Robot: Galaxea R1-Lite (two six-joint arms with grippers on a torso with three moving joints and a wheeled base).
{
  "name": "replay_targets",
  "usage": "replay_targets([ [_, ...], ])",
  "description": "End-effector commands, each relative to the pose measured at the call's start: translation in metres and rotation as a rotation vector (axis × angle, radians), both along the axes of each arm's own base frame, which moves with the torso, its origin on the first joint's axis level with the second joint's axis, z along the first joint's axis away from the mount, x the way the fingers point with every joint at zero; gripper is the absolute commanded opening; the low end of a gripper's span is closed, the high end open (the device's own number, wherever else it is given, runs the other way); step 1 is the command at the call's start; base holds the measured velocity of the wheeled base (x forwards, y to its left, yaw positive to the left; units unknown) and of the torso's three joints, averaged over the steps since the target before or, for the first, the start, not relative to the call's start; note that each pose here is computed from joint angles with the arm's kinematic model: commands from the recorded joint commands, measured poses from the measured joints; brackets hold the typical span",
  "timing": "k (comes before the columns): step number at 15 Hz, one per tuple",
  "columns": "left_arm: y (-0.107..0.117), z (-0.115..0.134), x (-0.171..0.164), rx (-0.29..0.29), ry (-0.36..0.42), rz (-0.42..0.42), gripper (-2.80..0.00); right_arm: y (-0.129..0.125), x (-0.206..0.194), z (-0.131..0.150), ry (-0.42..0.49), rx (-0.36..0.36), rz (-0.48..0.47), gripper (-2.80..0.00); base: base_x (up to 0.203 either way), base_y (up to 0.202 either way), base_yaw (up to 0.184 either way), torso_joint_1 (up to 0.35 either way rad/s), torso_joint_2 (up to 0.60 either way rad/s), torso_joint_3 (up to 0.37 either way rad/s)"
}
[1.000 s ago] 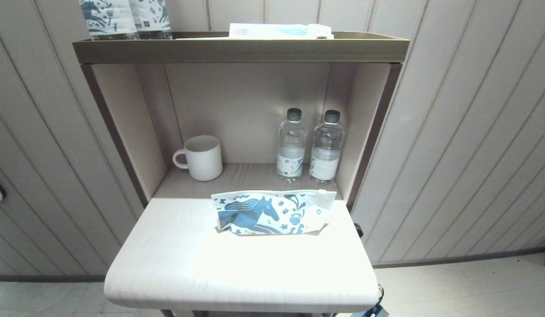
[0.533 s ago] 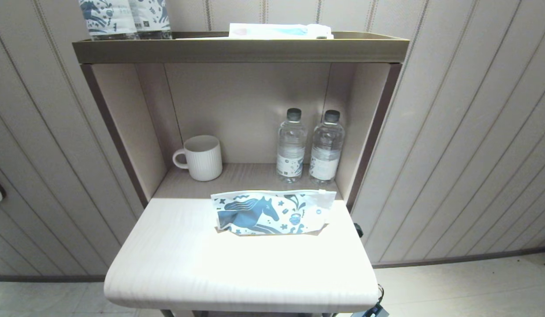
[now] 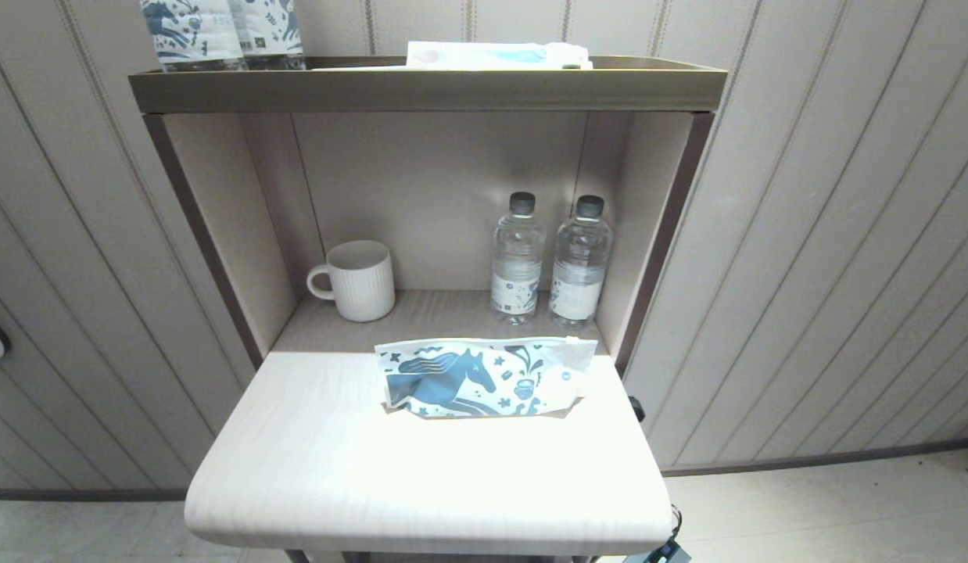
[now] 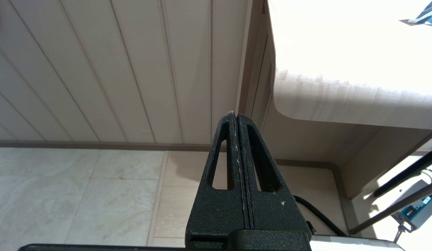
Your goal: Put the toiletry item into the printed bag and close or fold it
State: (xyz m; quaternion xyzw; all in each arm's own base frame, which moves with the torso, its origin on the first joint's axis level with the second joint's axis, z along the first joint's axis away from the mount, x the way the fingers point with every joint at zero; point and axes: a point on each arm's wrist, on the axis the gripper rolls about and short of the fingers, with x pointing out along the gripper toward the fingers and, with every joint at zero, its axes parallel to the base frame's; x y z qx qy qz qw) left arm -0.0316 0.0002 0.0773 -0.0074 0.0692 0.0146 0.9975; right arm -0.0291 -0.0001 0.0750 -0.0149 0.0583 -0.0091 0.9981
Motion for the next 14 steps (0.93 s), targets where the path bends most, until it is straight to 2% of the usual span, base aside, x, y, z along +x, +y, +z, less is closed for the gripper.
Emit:
replay_targets([
  [1, 0.0000, -0.0002, 0.0001, -0.001, 0.004, 0.001, -2.80, 0.0000, 0.0001, 0.0000, 0.002, 0.000, 0.000, -2.80, 0.000, 0.000, 0.000, 0.000, 0.00, 0.000],
  [14, 0.0000, 0.0000, 0.0002, -0.006, 0.004, 0.000, -2.80, 0.0000, 0.0003, 0.0002, 0.004, 0.003, -0.001, -2.80, 0.000, 0.000, 0.000, 0.000, 0.00, 0.000],
])
